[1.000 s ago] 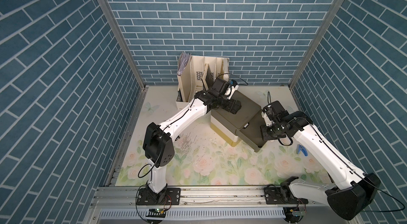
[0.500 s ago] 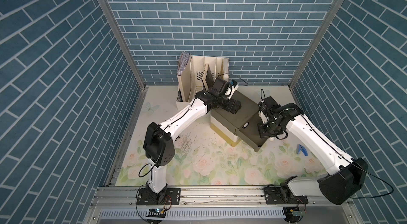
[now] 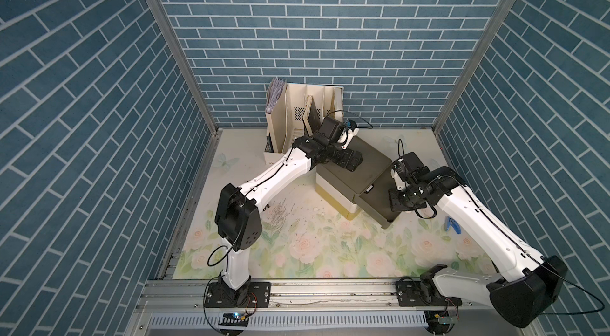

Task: Take the keys out of the drawer
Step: Open the drawer in the storage box.

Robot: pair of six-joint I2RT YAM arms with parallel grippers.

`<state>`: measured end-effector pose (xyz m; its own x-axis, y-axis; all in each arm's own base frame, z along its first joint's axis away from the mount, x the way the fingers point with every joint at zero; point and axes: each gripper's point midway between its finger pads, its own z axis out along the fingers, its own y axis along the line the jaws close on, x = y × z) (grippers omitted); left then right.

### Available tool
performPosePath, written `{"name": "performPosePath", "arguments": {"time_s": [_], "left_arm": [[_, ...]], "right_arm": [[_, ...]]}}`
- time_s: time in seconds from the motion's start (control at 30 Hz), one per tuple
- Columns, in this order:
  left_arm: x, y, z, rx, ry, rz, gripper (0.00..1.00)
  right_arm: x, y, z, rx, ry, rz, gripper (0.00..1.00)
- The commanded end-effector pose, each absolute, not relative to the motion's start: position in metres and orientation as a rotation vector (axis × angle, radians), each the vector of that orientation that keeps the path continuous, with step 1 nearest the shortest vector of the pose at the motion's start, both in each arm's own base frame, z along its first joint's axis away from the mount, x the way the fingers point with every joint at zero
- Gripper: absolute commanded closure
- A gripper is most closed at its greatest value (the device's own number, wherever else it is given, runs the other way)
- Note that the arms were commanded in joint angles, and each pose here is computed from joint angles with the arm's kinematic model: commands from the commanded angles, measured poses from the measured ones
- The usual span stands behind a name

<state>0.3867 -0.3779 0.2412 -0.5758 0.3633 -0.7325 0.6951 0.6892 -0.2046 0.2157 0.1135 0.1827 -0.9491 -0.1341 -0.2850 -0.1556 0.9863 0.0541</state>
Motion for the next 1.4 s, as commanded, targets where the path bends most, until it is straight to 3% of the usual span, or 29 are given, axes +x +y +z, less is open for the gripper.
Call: {"name": "performPosePath", "arguments": {"time_s": [0.0, 0.27, 0.43, 0.6, 1.2, 1.37], "left_arm": [[0.368, -0.363, 0.180, 0.838, 2.447, -0.570, 0.04], [0.366, -0.363, 0.172, 0.833, 2.461, -0.569, 0.04], [0.366, -0.362, 0.170, 0.824, 2.465, -0.573, 0.04], [0.367, -0.362, 0.171, 0.828, 2.460, -0.569, 0.04], [0.373, -0.360, 0.177, 0.838, 2.446, -0.521, 0.03], [0.374, -0.362, 0.180, 0.841, 2.442, -0.525, 0.03]], "right_arm": [[0.174, 0.087, 0.168, -0.188, 3.009, -0.014, 1.00], [0.207, 0.093, 0.208, -0.160, 2.863, -0.013, 1.00], [0.220, 0.115, 0.224, -0.166, 2.809, 0.133, 1.00], [0.204, 0.130, 0.211, -0.225, 2.901, 0.253, 1.00], [0.155, 0.124, 0.169, -0.340, 3.075, 0.228, 1.00], [0.159, 0.123, 0.177, -0.325, 3.035, 0.230, 1.00]]}}
